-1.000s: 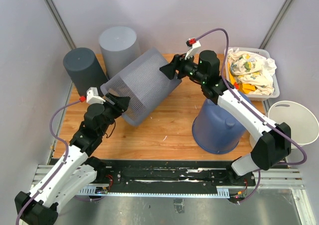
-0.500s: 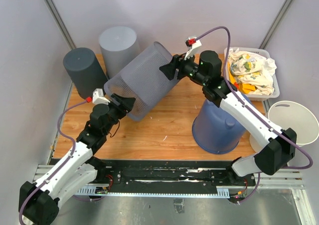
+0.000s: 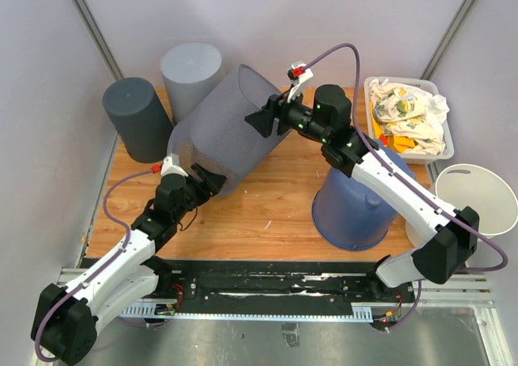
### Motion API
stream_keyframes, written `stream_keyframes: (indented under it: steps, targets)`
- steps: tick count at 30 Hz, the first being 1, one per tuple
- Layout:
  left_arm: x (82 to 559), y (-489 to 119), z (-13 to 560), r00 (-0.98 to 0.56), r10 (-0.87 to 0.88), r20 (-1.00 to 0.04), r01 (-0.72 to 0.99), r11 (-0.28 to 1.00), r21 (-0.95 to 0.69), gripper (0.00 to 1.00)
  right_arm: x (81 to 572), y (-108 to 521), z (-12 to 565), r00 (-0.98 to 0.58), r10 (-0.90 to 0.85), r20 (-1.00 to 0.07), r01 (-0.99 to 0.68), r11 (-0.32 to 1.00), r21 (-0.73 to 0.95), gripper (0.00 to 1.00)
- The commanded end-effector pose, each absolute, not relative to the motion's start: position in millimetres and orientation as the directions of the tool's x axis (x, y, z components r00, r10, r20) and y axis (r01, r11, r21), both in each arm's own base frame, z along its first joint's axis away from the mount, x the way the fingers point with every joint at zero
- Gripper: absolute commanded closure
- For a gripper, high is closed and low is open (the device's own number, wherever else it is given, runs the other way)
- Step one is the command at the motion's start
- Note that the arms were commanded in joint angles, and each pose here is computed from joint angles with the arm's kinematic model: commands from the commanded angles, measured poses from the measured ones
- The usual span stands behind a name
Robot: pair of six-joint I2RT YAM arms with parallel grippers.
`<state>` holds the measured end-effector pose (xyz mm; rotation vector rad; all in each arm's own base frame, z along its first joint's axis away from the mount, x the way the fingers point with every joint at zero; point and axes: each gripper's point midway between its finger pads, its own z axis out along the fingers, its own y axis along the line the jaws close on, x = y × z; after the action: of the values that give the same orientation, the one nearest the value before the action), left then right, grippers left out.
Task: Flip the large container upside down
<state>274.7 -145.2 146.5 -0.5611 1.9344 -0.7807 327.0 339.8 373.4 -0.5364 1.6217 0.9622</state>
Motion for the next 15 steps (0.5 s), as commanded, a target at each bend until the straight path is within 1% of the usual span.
stream_keyframes:
  steps: [1, 10, 15]
  targets:
    - [281, -160, 178, -0.411, -0.674, -0.614, 0.072, 0.647, -0.759, 0.22, 281, 379, 381, -0.323, 0.096, -0.942, -0.865, 0.374, 0.335, 0.36]
    - [278, -168, 175, -0.424, -0.689, -0.588, 0.108, 0.606, -0.788, 0.22, 274, 399, 371, -0.335, 0.061, -0.94, -0.877, 0.344, 0.335, 0.36]
    - [279, -171, 169, -0.443, -0.679, -0.585, 0.099, 0.612, -0.785, 0.22, 268, 407, 367, -0.337, 0.043, -0.941, -0.884, 0.33, 0.332, 0.36]
